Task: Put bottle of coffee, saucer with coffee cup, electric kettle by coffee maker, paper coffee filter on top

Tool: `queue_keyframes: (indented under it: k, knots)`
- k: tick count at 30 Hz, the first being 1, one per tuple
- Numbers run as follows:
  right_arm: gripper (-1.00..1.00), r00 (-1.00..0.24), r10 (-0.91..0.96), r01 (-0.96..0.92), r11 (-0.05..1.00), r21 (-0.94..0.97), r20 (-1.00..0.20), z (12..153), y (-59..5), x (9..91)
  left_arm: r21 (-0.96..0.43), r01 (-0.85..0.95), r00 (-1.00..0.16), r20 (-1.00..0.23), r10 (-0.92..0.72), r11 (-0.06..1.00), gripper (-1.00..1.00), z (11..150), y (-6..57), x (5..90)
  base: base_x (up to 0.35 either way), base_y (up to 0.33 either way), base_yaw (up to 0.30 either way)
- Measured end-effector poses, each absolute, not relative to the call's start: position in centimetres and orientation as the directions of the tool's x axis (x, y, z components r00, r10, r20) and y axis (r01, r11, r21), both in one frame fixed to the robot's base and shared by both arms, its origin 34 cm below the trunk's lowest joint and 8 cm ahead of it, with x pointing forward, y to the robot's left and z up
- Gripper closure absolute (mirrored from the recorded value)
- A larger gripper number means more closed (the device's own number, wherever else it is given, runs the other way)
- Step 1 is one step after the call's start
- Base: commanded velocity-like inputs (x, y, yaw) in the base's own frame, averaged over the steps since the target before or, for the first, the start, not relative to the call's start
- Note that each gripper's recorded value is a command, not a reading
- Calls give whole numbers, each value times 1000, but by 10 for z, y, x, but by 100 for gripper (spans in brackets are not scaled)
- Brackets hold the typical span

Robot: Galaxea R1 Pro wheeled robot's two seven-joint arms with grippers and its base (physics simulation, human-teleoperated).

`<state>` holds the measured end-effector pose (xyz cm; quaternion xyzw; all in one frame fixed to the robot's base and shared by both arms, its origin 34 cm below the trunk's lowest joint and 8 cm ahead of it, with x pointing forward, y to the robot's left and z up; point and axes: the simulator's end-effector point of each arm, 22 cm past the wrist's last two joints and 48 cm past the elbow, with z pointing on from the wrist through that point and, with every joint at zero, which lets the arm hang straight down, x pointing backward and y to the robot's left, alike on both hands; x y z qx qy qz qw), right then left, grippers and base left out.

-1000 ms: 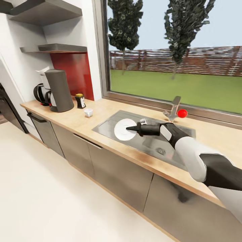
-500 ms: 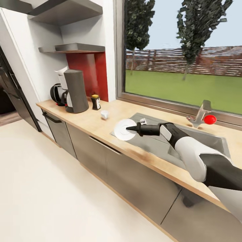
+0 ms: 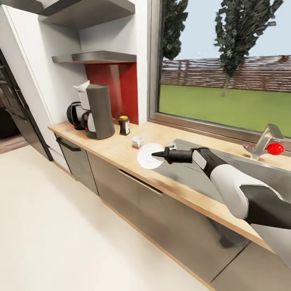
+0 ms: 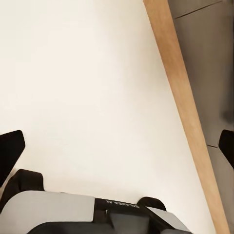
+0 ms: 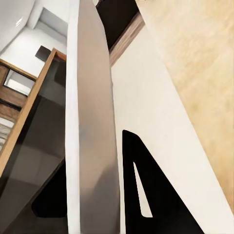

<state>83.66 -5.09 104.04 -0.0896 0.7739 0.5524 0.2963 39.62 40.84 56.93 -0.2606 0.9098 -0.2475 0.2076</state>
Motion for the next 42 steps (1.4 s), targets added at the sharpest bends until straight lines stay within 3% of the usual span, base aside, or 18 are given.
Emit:
queue_keyframes:
  k: [9,22,35,37,42]
  knots:
    - [100,-809,190,-466,372,803,-557,1041,-51,837,-559,-371,-778,-249,-577,741,-100,570,409,396,142,282,0]
    - [100,-870,213,-330,417,847,-444,994,-56,830,-565,-368,-778,-248,-577,739,-100,568,404,397,0,0,0]
    - [100,-874,212,-309,451,837,-436,993,-64,834,-579,-368,-776,-239,-584,727,-100,567,392,397,0,0,0]
    - [100,-831,198,-445,323,835,-519,1072,-53,833,-580,-368,-776,-239,-584,727,-100,567,392,397,37,29,0]
    - [100,-839,171,-445,334,831,-517,1075,-52,830,-580,-368,-776,-239,-584,727,-100,566,391,397,92,77,0]
